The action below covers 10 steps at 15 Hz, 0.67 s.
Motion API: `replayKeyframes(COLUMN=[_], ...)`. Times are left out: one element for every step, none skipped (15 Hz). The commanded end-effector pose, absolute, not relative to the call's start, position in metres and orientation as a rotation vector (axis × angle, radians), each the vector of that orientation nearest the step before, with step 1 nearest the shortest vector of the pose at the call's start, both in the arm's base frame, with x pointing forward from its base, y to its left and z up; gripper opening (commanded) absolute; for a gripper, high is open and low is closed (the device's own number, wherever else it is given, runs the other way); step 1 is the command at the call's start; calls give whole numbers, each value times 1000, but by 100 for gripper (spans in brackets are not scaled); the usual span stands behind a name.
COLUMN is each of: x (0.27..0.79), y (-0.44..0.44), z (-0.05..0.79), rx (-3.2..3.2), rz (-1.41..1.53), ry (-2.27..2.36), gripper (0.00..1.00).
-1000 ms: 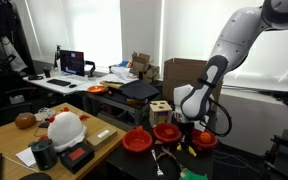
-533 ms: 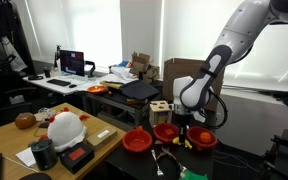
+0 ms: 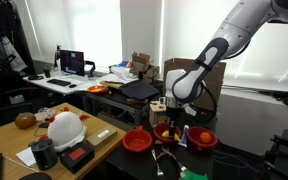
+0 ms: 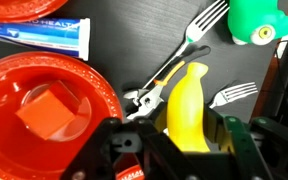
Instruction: Pick up the banana plush toy and put it in the bowl
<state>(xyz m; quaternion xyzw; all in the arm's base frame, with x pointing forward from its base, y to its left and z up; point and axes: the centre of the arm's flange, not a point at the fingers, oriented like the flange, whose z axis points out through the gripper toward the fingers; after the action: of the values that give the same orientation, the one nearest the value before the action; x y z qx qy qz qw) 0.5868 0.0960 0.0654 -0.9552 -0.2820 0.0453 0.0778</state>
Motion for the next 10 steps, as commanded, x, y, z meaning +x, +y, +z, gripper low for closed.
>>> replayKeyframes(x=[588,585,579,576,571,568,562,557,550,545], y=[89,86,80,76,70,65,57,51,44,38], z=[66,65,61,59,54,51,49,47,46,45], rx=[-2882,-2888,-2903,-2920,-2935,-2946,-2958,-2965,-2964,-2966], rz=[209,220,230,237,249,261,271,281,289,295], ry=[-794,-777,-743,-703,-656,-620,-563,-521,-480,-444], gripper=[8,8,8,8,8,8,8,8,8,8])
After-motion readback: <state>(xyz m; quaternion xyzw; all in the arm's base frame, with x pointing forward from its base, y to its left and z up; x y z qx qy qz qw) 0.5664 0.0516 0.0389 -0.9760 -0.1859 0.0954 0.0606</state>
